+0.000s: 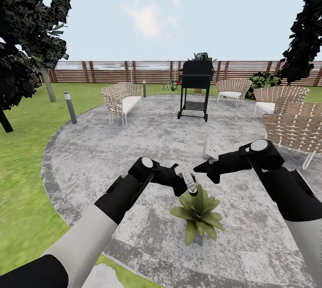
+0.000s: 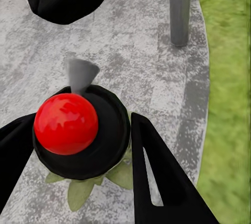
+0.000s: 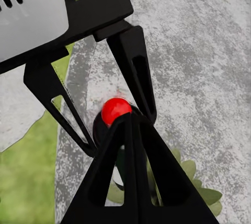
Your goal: Pick up the pesticide atomizer in the garden and spray insectifuge to fully cover both potted plants in the garden.
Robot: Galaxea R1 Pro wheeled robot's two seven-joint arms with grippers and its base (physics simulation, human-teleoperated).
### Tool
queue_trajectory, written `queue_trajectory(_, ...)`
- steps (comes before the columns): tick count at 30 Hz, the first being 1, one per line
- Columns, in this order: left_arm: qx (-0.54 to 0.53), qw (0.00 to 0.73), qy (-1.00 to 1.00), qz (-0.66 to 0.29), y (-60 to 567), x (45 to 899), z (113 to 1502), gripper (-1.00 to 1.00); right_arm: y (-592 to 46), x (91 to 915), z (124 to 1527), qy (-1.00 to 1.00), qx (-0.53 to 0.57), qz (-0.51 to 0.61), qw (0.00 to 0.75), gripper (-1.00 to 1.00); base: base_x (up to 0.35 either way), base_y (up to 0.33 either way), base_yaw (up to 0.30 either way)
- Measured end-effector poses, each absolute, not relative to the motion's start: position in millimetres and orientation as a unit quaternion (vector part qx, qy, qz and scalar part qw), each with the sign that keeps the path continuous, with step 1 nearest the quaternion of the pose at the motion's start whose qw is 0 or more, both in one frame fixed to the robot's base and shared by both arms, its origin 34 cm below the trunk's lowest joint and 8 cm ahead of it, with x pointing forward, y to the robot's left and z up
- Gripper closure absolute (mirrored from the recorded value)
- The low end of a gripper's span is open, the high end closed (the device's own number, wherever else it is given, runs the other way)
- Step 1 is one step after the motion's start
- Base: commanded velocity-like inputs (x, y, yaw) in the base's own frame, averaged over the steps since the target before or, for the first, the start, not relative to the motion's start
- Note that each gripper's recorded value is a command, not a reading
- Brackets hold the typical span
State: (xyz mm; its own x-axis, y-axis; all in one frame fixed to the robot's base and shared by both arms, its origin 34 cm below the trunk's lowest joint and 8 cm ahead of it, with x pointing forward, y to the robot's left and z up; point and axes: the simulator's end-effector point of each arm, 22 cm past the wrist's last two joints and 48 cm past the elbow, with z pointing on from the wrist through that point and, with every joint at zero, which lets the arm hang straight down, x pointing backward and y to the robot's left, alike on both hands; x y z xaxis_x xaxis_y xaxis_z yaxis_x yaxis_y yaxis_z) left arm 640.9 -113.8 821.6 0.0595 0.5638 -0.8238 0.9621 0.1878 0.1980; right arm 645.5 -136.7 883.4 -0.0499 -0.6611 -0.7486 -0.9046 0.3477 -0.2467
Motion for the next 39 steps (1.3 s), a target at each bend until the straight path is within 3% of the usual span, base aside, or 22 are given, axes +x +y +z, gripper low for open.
queue_trajectory(39,0.586,0.429,0.642,-0.246,-116,639,827,1.00,-137,646,884,0.709,-0.552,0.146,0.413,1.00,0.000,0.000,0.000)
